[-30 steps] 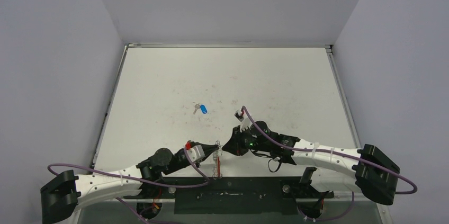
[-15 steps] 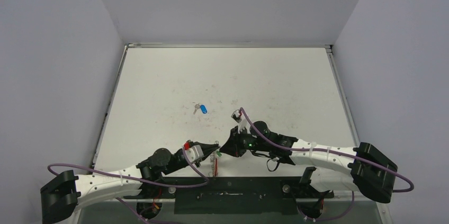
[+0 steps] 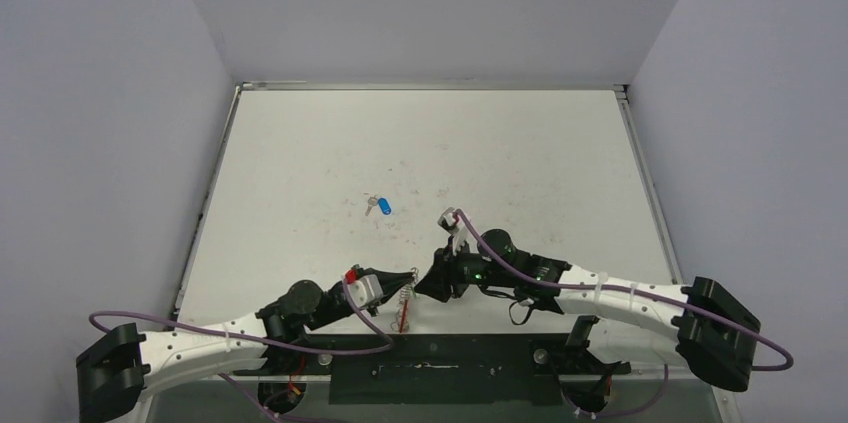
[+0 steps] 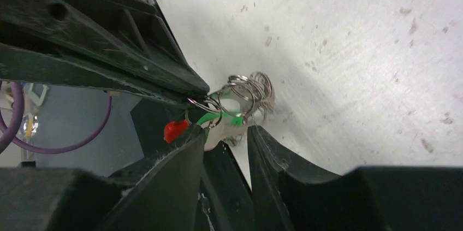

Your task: Put the keys on the keyring

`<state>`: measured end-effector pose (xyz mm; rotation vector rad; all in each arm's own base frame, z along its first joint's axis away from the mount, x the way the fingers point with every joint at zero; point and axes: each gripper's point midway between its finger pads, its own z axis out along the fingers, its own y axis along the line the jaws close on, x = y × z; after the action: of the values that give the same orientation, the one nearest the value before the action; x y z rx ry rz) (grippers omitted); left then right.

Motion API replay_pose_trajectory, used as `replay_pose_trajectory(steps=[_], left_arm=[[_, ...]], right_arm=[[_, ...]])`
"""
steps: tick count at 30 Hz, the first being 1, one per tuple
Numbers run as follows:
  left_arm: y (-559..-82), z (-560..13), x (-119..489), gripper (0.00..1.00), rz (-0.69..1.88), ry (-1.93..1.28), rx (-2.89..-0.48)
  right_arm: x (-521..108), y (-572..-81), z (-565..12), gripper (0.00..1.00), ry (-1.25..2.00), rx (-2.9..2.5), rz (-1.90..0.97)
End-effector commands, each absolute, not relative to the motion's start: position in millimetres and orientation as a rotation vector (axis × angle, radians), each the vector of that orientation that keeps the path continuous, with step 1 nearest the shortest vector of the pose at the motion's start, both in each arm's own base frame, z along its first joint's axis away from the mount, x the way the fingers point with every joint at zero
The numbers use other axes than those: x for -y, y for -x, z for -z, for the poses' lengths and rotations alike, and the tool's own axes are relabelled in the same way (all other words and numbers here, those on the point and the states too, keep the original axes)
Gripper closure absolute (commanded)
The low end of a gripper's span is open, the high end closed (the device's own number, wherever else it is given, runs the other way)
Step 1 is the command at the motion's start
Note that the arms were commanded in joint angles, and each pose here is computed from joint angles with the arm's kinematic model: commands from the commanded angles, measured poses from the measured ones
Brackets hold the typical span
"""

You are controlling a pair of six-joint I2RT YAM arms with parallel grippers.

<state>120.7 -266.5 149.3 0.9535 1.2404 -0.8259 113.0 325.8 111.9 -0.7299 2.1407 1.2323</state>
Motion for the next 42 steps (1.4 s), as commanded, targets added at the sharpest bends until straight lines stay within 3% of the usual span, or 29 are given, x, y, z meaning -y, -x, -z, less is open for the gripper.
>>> replay_pose_trajectory(steps=[1, 3, 8, 23, 26, 31, 37, 42], left_arm=[[-115, -154, 265, 1.0, 0.859, -0.938, -1.2], [-114, -155, 265, 1.0, 0.864, -0.941, -1.195], [-111, -156, 266, 1.0, 0.875, -0.951, -1.18], [-105, -165, 266, 1.0, 0.915, -0.94, -1.137], [-106, -166, 266, 1.0, 0.912, -0.931, -1.133], [-107, -169, 265, 1.0, 0.909, -0.92, -1.129], [-109, -169, 263, 1.0, 0.899, -0.907, -1.136], [-114, -165, 261, 1.0, 0.882, -0.894, -1.175]], right_arm=[[-319, -126, -149, 0.54, 0.753, -1.968, -1.172], [-313, -126, -154, 0.44, 0.771, -1.937, -1.152], [-310, -126, -171, 0.43, 0.816, -1.837, -1.154], [-329, -129, -185, 0.6, 0.924, -1.674, -1.315], [-332, -126, -183, 0.67, 0.938, -1.664, -1.351], [-334, -121, -179, 0.69, 0.947, -1.653, -1.387], [-337, -119, -174, 0.88, 0.961, -1.668, -1.413], [-328, -132, -170, 0.9, 0.892, -1.715, -1.357]])
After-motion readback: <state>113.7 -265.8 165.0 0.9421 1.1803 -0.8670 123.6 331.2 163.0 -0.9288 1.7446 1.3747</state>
